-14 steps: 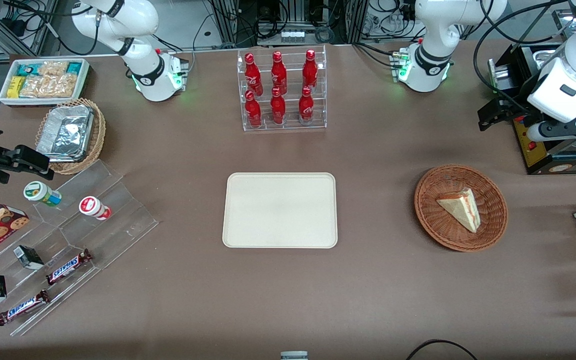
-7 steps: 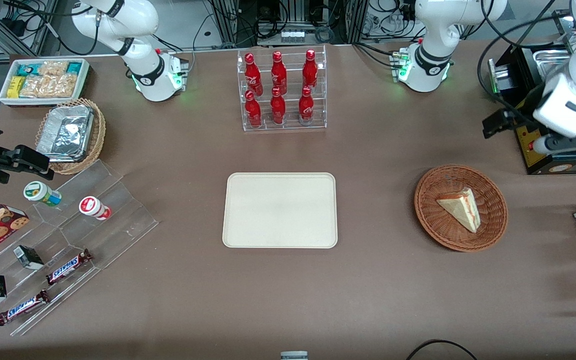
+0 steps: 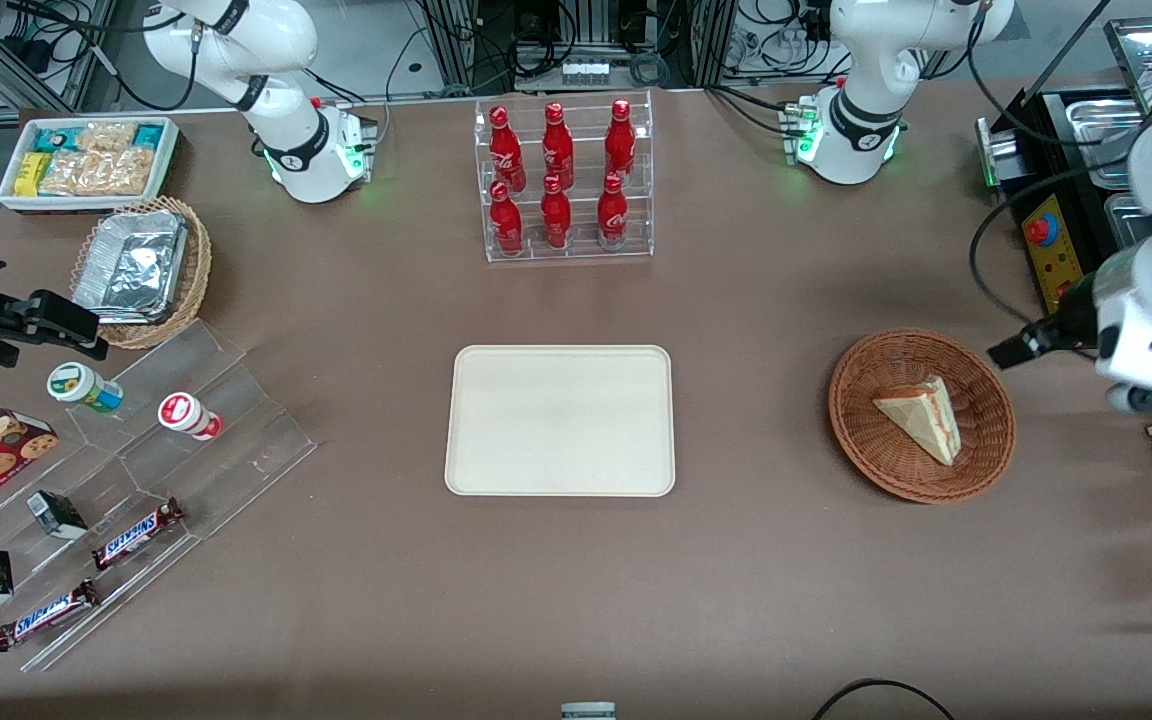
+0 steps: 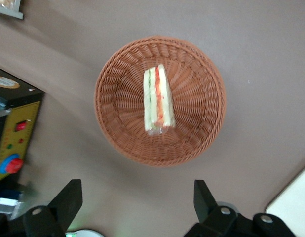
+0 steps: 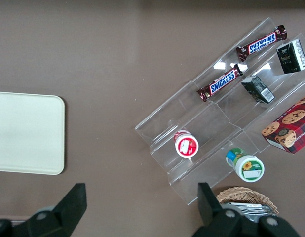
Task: Place sandwich from basket to tray
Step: 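Lower the open left gripper over the sandwich and close on it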
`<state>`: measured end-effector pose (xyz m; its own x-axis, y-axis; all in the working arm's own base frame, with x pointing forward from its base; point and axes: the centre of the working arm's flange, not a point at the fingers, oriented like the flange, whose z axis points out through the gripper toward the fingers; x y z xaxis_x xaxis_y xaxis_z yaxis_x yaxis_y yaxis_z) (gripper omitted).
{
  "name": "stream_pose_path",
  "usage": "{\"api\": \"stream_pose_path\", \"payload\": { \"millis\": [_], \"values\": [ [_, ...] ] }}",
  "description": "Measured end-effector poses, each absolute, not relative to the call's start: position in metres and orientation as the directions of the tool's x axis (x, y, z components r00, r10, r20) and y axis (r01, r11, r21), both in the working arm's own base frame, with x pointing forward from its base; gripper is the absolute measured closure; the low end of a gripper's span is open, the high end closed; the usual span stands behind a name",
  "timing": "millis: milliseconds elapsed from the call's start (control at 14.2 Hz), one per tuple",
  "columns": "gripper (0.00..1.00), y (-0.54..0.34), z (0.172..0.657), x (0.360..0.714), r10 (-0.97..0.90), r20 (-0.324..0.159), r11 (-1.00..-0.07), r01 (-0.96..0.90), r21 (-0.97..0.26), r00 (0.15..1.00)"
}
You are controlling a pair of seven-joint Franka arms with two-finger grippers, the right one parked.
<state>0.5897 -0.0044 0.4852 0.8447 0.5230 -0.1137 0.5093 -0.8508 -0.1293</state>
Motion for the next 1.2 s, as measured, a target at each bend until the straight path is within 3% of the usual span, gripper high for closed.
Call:
{"api": "stream_pose_path", "payload": {
  "millis": [422,703,1195],
  "values": [
    [0.0,-0.005,0.377,0.597,0.742,-0.043,-0.668,0.733,-0.129,0.669],
    [0.0,0.0,0.314,0.578,0.753,-0.026,-0.655,0.747,-0.112,0.657],
    [0.0,0.001,0.256,0.555,0.724,-0.017,-0.684,0.713,-0.154,0.69]
  ]
}}
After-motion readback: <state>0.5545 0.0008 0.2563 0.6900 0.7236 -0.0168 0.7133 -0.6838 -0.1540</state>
